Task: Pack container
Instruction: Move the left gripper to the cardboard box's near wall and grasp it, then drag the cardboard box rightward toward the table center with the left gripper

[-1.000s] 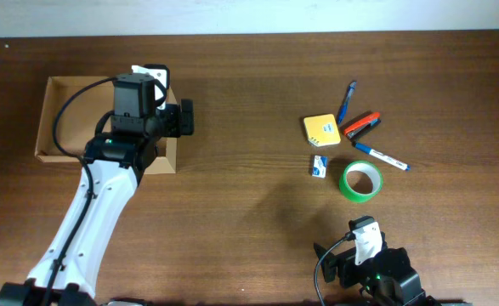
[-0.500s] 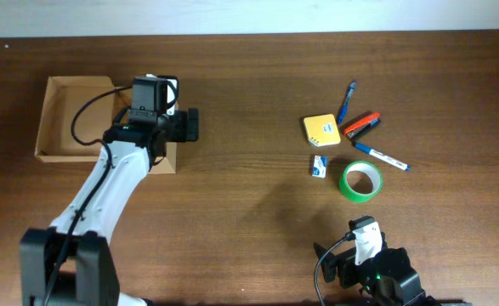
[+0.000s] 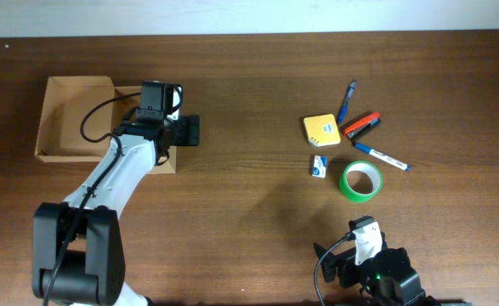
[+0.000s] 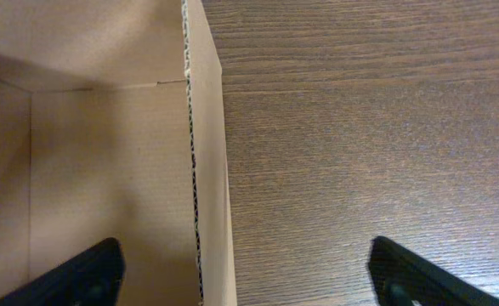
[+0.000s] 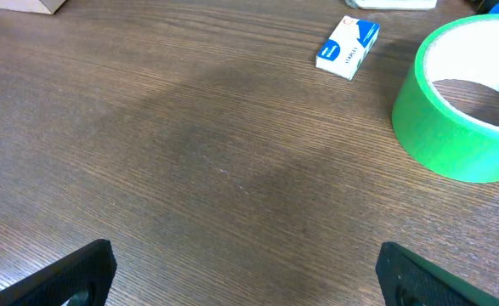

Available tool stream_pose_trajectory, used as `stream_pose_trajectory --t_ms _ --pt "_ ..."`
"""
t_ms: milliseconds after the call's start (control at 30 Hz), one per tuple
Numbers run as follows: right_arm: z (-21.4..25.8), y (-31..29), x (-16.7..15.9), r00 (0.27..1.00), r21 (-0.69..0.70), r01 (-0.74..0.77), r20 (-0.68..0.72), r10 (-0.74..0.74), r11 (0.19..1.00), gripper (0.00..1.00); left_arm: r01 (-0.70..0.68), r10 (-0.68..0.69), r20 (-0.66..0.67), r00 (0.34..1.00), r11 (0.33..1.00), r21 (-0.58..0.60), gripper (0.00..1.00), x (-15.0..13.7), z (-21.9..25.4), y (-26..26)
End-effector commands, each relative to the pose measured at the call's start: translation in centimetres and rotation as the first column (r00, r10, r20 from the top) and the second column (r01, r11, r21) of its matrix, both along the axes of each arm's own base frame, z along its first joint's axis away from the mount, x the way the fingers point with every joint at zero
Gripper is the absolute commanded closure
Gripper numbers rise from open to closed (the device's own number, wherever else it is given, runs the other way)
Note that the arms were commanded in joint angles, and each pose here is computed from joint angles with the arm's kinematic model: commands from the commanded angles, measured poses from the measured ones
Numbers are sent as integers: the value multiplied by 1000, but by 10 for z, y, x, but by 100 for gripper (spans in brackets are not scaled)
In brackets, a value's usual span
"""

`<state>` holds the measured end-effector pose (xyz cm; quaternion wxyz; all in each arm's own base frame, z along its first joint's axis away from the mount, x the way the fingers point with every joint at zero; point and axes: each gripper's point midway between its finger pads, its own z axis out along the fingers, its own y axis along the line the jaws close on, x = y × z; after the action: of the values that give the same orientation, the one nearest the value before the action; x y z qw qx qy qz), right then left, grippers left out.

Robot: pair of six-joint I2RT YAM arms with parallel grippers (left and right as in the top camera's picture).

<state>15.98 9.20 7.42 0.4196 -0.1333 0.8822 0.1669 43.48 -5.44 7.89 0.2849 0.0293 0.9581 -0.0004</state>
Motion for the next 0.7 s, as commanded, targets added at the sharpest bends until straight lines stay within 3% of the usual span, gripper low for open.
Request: stream_pose_trajectory --t_ms 0,100,300,667 --pt "-1 2 0 1000 12 -4 1 4 1000 1 4 -4 11 1000 1000 17 28 7 2 3" --pt "-1 2 0 1000 12 -4 1 4 1000 1 4 -4 11 1000 1000 17 42 7 2 3" --pt "-1 2 0 1000 12 -4 1 4 1000 1 4 -4 10 1000 1000 18 56 7 2 3" --pt "-1 2 0 1000 12 -4 1 4 1000 1 4 -4 10 1000 1000 17 65 6 2 3"
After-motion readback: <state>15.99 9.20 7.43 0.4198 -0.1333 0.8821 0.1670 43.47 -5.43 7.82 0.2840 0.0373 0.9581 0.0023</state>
